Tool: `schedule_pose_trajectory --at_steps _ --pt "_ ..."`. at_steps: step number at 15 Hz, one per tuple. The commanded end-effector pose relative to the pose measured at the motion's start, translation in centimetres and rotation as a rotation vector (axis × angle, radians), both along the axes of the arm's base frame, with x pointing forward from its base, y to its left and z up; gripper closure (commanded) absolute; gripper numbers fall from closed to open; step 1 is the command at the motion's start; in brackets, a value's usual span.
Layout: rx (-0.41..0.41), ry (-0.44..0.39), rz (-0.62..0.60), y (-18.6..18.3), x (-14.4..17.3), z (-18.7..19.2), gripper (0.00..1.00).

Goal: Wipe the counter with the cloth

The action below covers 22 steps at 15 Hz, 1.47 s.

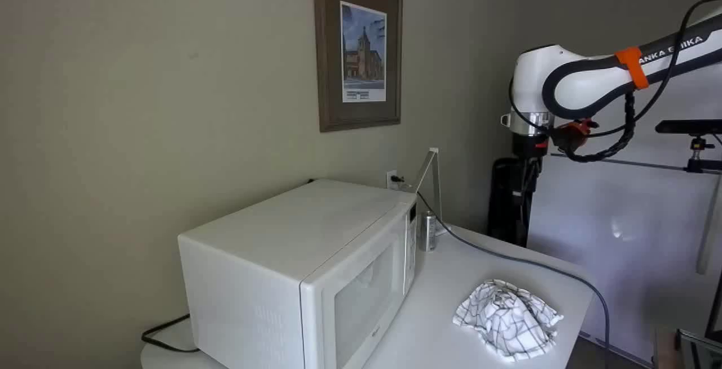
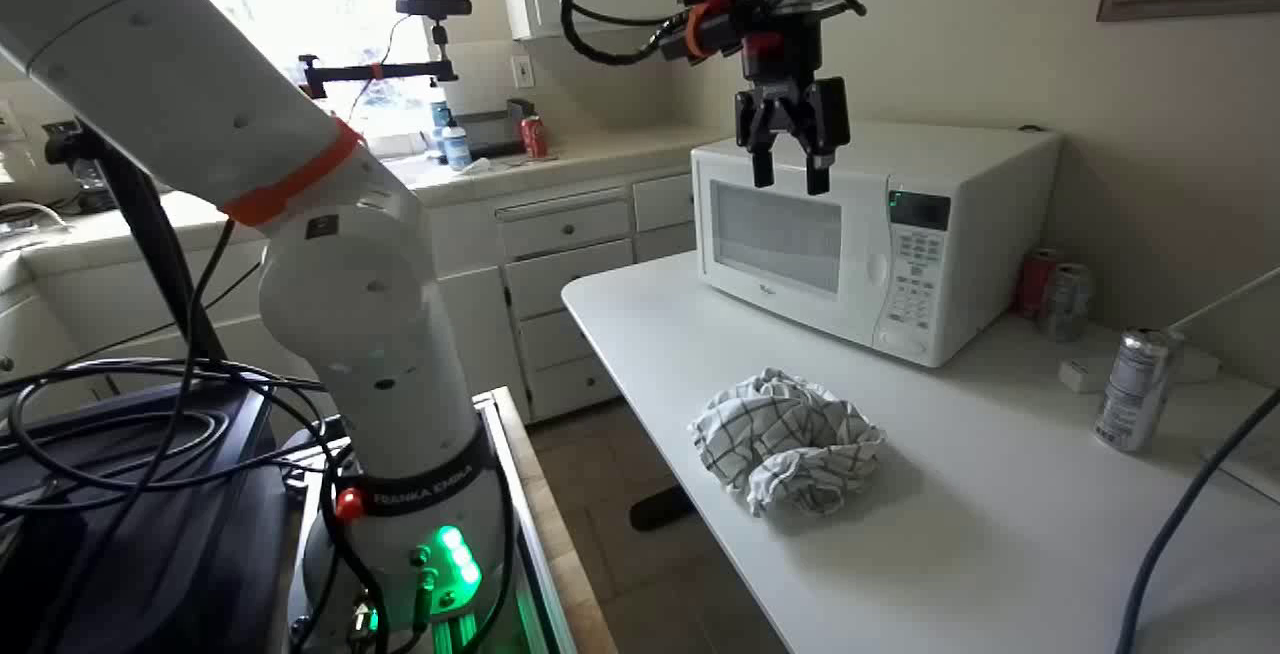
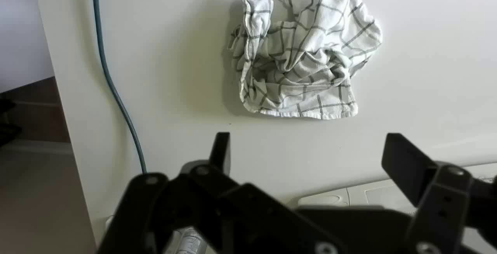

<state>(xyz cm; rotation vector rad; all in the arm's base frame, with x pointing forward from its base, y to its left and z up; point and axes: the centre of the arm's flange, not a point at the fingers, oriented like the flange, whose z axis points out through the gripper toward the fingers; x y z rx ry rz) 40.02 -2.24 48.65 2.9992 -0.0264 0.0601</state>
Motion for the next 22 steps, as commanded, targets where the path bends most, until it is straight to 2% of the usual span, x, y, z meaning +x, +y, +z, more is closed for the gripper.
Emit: schedule_pose_trajectory --at_steps 1,10,13,17,21,22 --pt "0.000 0.000 0.000 0.0 0.0 0.0 0.00" --pt "0.000 0.000 0.000 0.0 0.0 0.0 0.00" --pt "0.003 0.088 -0.038 -1.5 0.9 -5.0 0.00" --pt "0.003 0.242 -0.117 -5.6 -0.5 -13.0 0.00" --pt "0.136 0.254 -0.159 -8.9 -0.7 -18.9 0.00" --pt "0.204 0.301 -0.120 -9.2 -0.8 -19.9 0.00"
